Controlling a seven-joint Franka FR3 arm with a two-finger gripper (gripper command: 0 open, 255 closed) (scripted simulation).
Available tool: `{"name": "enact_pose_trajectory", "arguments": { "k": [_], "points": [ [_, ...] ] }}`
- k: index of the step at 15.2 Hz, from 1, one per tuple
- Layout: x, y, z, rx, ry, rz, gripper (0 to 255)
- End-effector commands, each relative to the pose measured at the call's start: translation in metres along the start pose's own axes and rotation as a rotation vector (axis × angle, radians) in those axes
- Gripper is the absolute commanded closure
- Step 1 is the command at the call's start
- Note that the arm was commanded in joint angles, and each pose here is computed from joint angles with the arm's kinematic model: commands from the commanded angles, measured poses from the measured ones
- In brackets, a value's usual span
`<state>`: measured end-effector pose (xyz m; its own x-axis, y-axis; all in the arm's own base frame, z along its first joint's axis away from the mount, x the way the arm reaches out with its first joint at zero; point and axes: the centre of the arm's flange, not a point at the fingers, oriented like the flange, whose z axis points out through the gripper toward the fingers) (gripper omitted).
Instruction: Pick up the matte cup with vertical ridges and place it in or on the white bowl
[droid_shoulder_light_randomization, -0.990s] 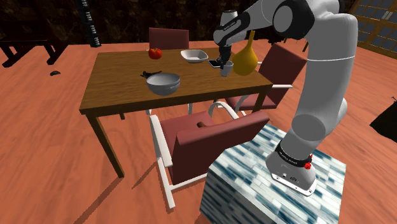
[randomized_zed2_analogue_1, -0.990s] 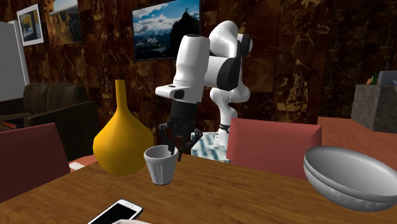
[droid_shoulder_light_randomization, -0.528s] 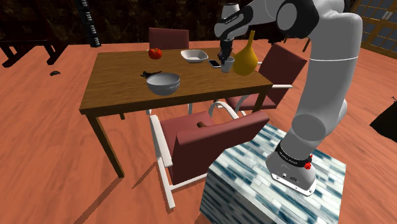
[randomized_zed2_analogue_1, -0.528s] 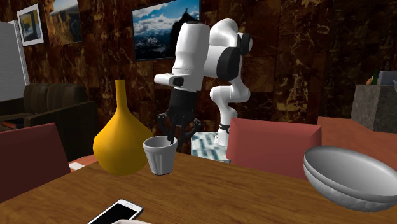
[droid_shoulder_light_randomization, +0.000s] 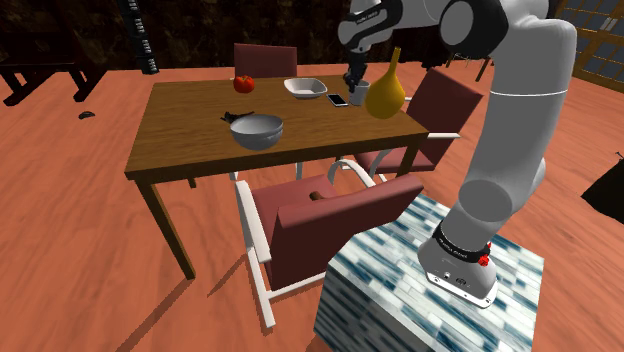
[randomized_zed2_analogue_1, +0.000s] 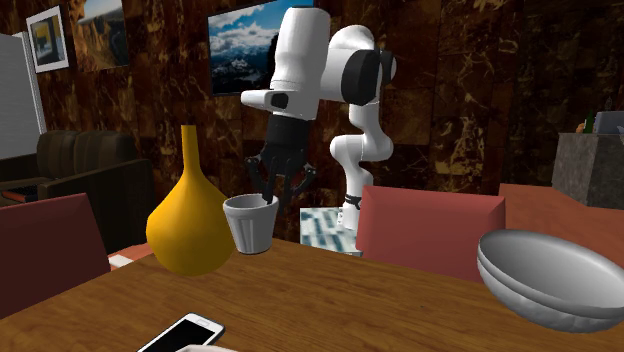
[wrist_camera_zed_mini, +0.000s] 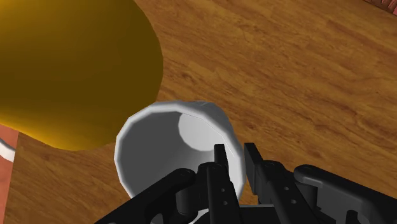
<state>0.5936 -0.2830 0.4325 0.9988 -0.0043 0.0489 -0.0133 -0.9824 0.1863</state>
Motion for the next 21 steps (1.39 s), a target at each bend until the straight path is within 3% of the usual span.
{"name": "enact_pose_trajectory", "arguments": {
  "k": [1,18,21],
  "points": [
    [0.000,0.001,-0.012,0.000,0.000,0.000,255],
    [0.004,0.017,-0.097,0.000,0.000,0.000,255],
    [0.012,-0.020,-0.107,0.000,0.000,0.000,255]
  ]
}}
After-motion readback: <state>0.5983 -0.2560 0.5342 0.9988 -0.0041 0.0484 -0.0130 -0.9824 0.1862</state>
